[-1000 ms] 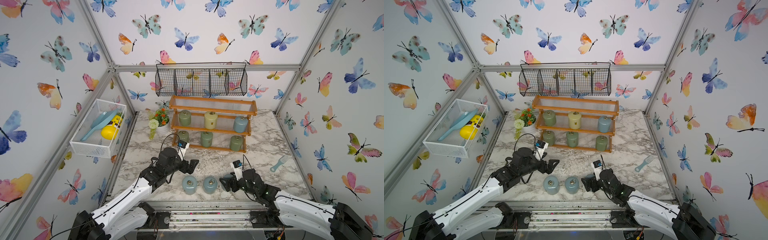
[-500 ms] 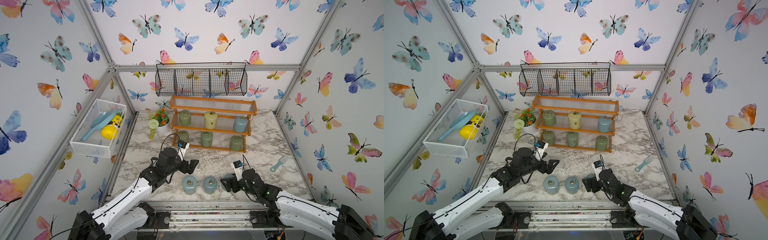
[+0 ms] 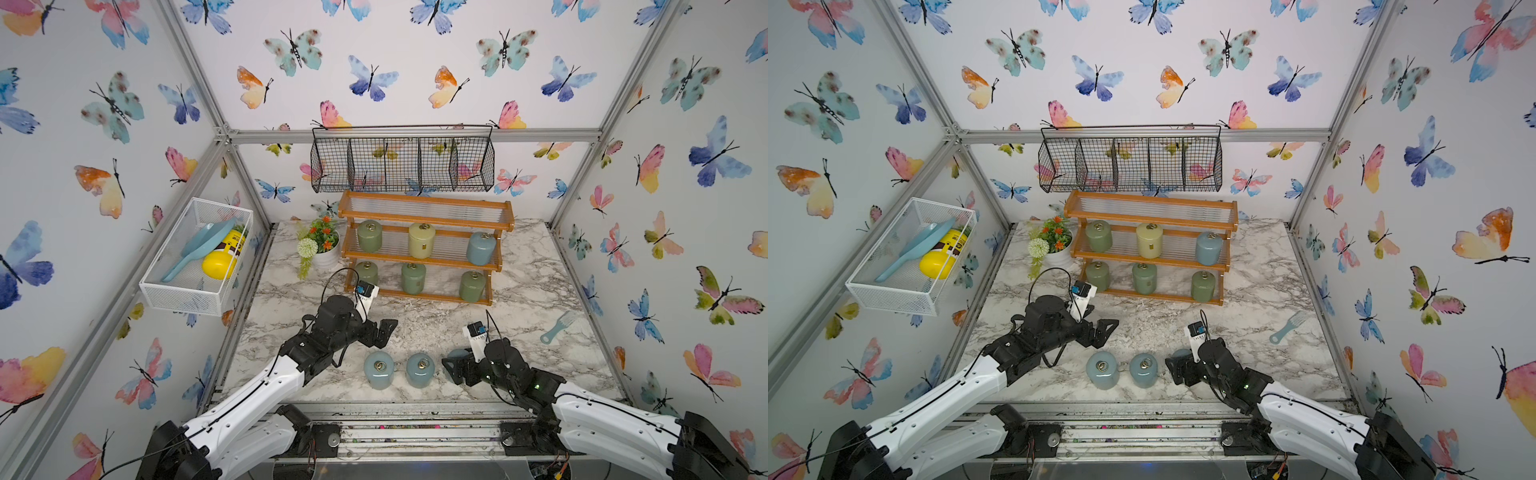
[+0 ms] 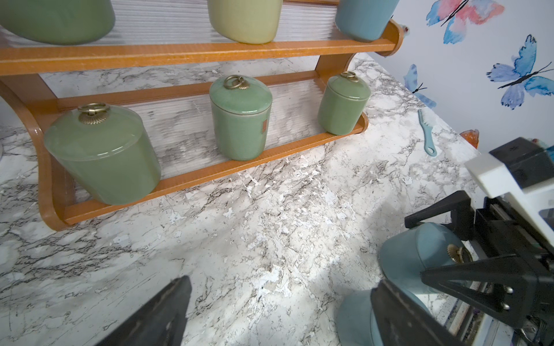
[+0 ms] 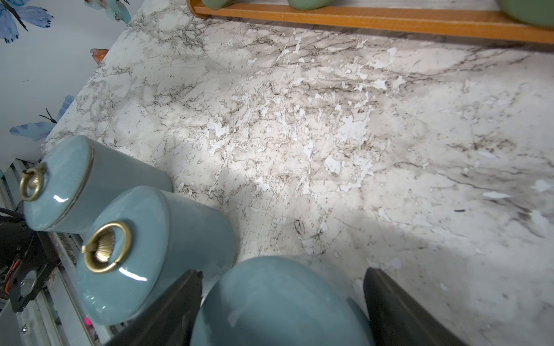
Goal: Remove the tea canisters from the shelf
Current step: Place the tea canister at the center of the board.
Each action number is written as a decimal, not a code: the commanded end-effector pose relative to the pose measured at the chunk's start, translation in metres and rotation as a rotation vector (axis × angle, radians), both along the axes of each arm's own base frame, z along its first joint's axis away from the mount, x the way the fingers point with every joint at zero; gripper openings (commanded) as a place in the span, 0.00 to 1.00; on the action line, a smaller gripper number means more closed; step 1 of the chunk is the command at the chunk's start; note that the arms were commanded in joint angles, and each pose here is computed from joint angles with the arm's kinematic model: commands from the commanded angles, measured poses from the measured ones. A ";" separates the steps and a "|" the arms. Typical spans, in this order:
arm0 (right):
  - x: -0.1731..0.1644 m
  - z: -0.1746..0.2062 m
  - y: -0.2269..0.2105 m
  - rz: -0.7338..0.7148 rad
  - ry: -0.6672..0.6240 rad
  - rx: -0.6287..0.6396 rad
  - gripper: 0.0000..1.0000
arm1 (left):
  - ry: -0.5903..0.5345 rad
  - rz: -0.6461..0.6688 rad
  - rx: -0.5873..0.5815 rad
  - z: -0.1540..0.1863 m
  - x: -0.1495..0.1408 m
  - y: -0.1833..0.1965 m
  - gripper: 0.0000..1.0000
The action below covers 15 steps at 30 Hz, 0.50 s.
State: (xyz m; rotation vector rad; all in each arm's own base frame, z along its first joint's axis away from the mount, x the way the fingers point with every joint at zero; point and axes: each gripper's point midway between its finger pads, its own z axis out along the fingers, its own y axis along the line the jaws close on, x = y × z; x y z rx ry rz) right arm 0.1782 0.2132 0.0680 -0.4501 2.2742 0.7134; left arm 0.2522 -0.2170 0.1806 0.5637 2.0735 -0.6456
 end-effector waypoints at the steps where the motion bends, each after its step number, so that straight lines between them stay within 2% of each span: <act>1: 0.001 0.009 0.003 -0.003 0.003 0.000 0.89 | -0.017 -0.009 -0.014 0.004 0.001 -0.002 0.98; 15: 0.023 0.056 -0.001 -0.073 -0.114 -0.016 1.00 | -0.045 -0.010 -0.011 0.017 0.014 -0.008 0.98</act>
